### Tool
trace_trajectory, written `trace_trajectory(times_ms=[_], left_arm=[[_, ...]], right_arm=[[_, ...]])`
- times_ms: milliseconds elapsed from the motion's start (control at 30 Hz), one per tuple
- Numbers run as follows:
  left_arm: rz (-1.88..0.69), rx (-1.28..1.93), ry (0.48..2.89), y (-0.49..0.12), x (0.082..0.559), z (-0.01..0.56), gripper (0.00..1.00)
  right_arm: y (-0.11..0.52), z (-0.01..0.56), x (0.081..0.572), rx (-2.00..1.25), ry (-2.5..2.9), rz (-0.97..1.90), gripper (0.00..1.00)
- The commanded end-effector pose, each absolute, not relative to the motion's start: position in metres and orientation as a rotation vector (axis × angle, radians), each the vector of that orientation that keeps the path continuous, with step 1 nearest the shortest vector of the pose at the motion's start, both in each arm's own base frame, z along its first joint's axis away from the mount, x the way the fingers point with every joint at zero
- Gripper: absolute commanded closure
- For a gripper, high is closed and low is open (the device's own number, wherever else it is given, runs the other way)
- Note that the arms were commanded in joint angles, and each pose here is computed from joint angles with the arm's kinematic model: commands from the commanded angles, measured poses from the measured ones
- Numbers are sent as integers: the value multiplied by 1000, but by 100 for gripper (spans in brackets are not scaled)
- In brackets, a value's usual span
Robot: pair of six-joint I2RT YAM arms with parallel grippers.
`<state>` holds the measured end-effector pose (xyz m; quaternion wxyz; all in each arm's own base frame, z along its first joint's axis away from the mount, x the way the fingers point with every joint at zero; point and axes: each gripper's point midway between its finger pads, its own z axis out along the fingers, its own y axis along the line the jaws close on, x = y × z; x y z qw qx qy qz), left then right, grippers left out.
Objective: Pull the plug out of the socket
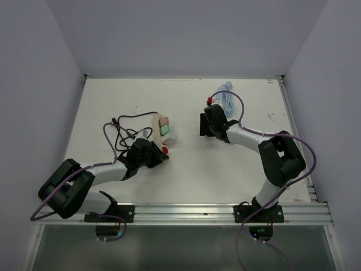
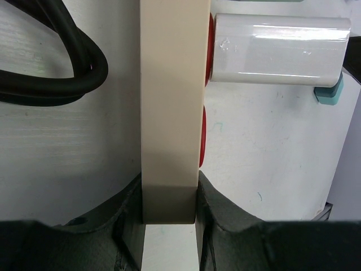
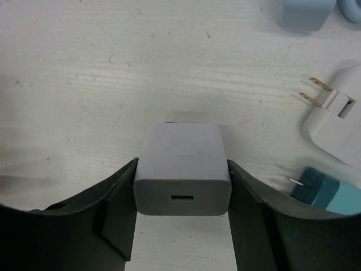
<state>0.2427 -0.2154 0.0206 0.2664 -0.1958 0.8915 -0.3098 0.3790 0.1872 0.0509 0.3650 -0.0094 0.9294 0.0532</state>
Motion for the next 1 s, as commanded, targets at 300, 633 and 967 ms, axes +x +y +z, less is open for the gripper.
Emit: trace_trajectory(times_ms=[300, 633, 967], left_arm=[[-707, -542, 2570, -191, 207, -17, 100], [-725, -537, 2571, -193, 207, -16, 100], [-762, -524, 2560, -195, 205, -12, 100]], right_arm=[[159, -17, 329, -19, 2646, -16, 31], [150, -10, 354, 35, 2626, -87, 40], [173, 37, 372, 48, 2571, 89, 19]])
